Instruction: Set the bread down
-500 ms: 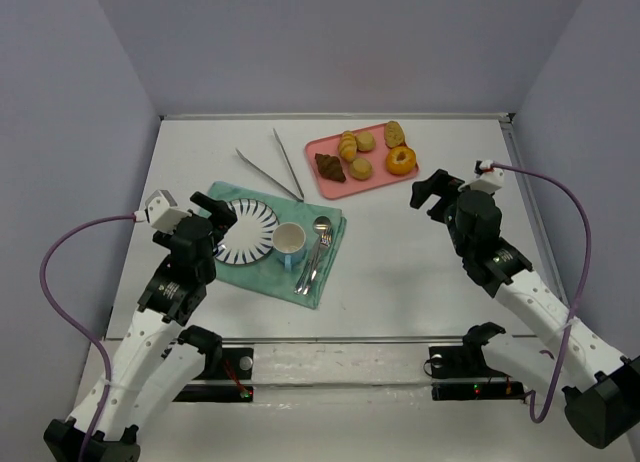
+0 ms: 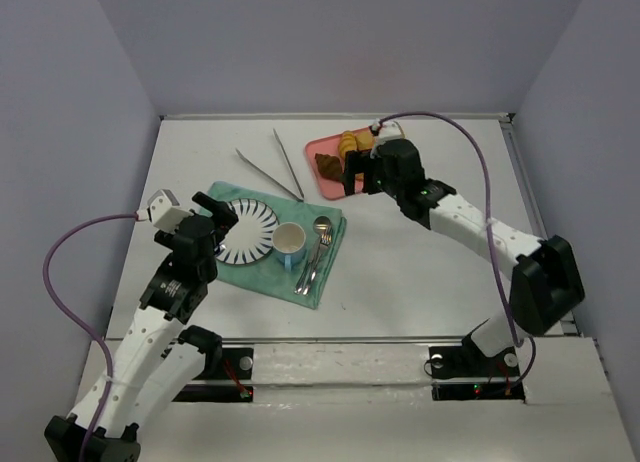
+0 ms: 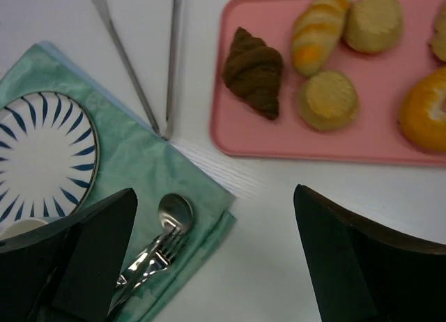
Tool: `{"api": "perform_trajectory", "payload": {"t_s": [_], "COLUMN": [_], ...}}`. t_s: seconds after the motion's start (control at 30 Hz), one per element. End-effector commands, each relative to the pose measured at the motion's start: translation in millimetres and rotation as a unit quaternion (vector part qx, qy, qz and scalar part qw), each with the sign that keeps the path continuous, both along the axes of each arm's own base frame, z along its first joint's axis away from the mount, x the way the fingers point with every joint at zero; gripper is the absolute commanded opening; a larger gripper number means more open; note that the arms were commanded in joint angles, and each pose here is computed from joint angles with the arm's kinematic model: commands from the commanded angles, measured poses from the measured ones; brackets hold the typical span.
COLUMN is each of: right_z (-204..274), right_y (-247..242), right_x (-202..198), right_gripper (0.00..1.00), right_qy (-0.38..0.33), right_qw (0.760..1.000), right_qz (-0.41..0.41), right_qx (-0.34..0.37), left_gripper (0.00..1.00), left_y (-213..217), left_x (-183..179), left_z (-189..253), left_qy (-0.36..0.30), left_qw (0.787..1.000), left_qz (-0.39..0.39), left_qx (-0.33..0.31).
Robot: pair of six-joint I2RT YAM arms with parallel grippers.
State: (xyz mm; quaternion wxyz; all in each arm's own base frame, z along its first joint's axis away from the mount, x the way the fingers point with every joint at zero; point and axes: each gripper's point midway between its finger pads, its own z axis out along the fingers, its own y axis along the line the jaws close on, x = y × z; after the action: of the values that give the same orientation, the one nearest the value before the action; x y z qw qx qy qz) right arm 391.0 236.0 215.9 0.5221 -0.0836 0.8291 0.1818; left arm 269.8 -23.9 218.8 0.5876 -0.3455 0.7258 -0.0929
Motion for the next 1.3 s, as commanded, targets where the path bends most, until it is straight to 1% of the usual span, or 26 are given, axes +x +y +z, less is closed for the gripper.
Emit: {"api": "perform_trajectory", "payload": {"t_s": [0.0, 0.03, 0.07, 0.13, 0.17, 0.27, 0.3, 0.33, 0.47, 0.57, 0.67, 0.77, 0.87, 1.07, 1.2, 1.27], "right_z": [-6, -38, -21, -35, -41, -60, -67, -75, -97, -120, -141, -155, -162, -161, -146, -124], "right_y": [89, 99, 113, 132, 151, 171, 183, 186, 201, 200, 207, 221, 219, 216, 216, 220], "right_x": [22, 33, 49, 57, 70, 84, 96, 97, 116, 134, 132, 118, 121, 125, 131, 135], "right_gripper": [1.0, 1.0, 1.0, 1.0, 1.0, 1.0, 1.0, 1.0, 1.0, 1.0, 1.0, 1.0, 1.0, 1.0, 1.0, 1.0], "right_qy": [-0.001, 0.02, -0.002, 0.008, -0.002, 0.002, 0.001, 0.014, 0.017, 0.019, 0.037, 0.044, 0.049, 0.046, 0.032, 0.01], "right_qw": [0.988, 0.984, 0.983, 0.977, 0.971, 0.963, 0.962, 0.961, 0.961, 0.966, 0.96, 0.951, 0.952, 0.954, 0.961, 0.964], "right_qz": [0.148, 0.162, 0.17, 0.201, 0.223, 0.246, 0.252, 0.255, 0.256, 0.228, 0.248, 0.28, 0.271, 0.26, 0.243, 0.238], "right_qx": [-0.046, -0.068, -0.062, -0.076, -0.088, -0.105, -0.103, -0.107, -0.107, -0.123, -0.126, -0.125, -0.132, -0.138, -0.131, -0.117], "left_gripper": [0.99, 0.99, 0.99, 0.99, 0.99, 0.99, 0.99, 0.99, 0.99, 0.99, 0.99, 0.99, 0.99, 0.99, 0.99, 0.99], "left_y": [4, 5, 5, 7, 9, 9, 9, 9, 15, 17, 17, 18, 20, 21, 21, 23], "left_x": [3, 2, 2, 1, 1, 1, 1, 1, -2, -3, -2, -2, -1, -1, 0, 1], "left_z": [6, 6, 6, 8, 7, 9, 9, 10, 12, 13, 13, 12, 12, 11, 12, 11], "left_qy": [-0.011, -0.013, -0.014, -0.015, -0.015, -0.02, -0.019, -0.02, -0.024, -0.029, -0.034, -0.035, -0.033, -0.032, -0.033, -0.031], "left_qw": [1.0, 1.0, 1.0, 1.0, 1.0, 1.0, 1.0, 1.0, 0.999, 0.999, 0.999, 0.998, 0.998, 0.998, 0.998, 0.998], "left_qz": [0.015, 0.016, 0.016, 0.02, 0.022, 0.02, 0.02, 0.02, 0.036, 0.038, 0.038, 0.043, 0.045, 0.049, 0.051, 0.056], "left_qx": [0.001, 0.0, -0.001, 0.001, 0.004, 0.005, 0.006, 0.007, 0.007, 0.006, 0.004, 0.005, 0.007, 0.009, 0.01, 0.011]}}
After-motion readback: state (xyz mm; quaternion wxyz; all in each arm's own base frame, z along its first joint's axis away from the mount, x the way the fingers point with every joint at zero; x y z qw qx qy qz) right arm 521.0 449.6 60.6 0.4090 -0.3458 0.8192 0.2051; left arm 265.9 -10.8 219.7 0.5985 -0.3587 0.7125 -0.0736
